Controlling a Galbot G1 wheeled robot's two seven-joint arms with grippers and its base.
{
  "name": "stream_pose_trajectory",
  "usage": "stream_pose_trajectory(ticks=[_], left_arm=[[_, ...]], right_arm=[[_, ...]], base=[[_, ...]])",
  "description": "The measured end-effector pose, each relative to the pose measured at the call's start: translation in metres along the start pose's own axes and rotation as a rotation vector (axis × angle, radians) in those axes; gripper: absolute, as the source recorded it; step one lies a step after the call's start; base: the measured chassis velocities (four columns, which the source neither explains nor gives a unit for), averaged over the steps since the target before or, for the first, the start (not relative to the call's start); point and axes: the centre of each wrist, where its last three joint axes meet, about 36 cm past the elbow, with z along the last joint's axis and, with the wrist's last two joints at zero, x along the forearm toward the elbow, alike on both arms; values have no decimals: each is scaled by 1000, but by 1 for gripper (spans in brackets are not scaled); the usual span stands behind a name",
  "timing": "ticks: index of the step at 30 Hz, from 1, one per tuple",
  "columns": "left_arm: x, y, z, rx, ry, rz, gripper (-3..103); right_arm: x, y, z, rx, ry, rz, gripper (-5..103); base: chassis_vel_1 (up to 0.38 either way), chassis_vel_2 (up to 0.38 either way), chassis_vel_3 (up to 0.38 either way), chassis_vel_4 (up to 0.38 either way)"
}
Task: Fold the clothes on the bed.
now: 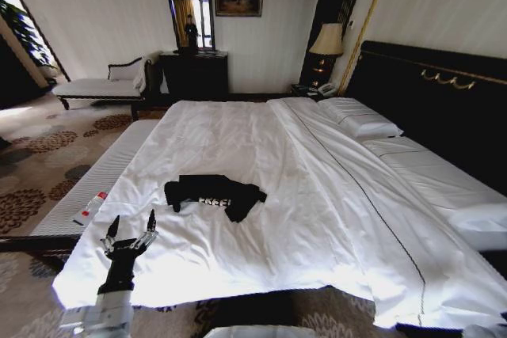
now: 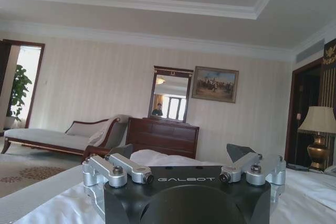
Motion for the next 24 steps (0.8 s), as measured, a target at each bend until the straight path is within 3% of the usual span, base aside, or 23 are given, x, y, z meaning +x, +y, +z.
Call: stream_pose_trajectory(ticks=[2, 3, 4, 6, 10, 12, 14, 16, 18, 19, 21, 22, 24], left_arm=[[1, -1, 0, -3, 1, -1, 100], [1, -1, 1, -5, 2, -2, 100], [1, -2, 0, -9, 1, -2, 100], [2, -2, 0, -11, 0, -2, 100], [3, -6, 1, -25, 2, 0, 100], [3, -7, 1, -27, 3, 1, 100], [4, -10, 1, -33, 7, 5, 100], [4, -11, 0, -38, 6, 8, 100], [4, -12, -1, -39, 6, 9, 100], [4, -13, -2, -42, 4, 10, 100], [4, -15, -5, -47, 0, 14, 100], [4, -15, -5, -47, 0, 14, 100], [5, -16, -8, -53, -1, 16, 100]], right_arm=[[0, -7, -17, 36, -45, 49, 33], [0, -12, -28, 51, -58, 77, 33], [2, -19, -48, 71, -65, 119, 44], [4, -22, -59, 74, -71, 139, 44], [3, -34, -106, 69, -175, 252, 66], [1, -37, -113, 76, -211, 280, 66], [-5, -42, -128, 72, -328, 308, 77], [-9, -41, -136, 49, -453, 245, 88], [-8, -40, -136, 43, -475, 218, 88], [-6, -37, -136, 32, -491, 173, 92], [6, -18, -133, -52, -475, -3, 99], [6, -18, -133, -52, -475, -3, 99], [15, 2, -134, -123, -468, -145, 99]], base=[[0, 0, 0, 0], [0, 0, 0, 0], [0, 0, 0, 0], [0, 0, 0, 0], [0, 0, 0, 0], [0, 0, 0, 0], [0, 0, 0, 0], [0, 0, 0, 0], [0, 0, 0, 0], [0, 0, 0, 0], [0, 0, 0, 0], [0, 0, 0, 0], [0, 0, 0, 0]])
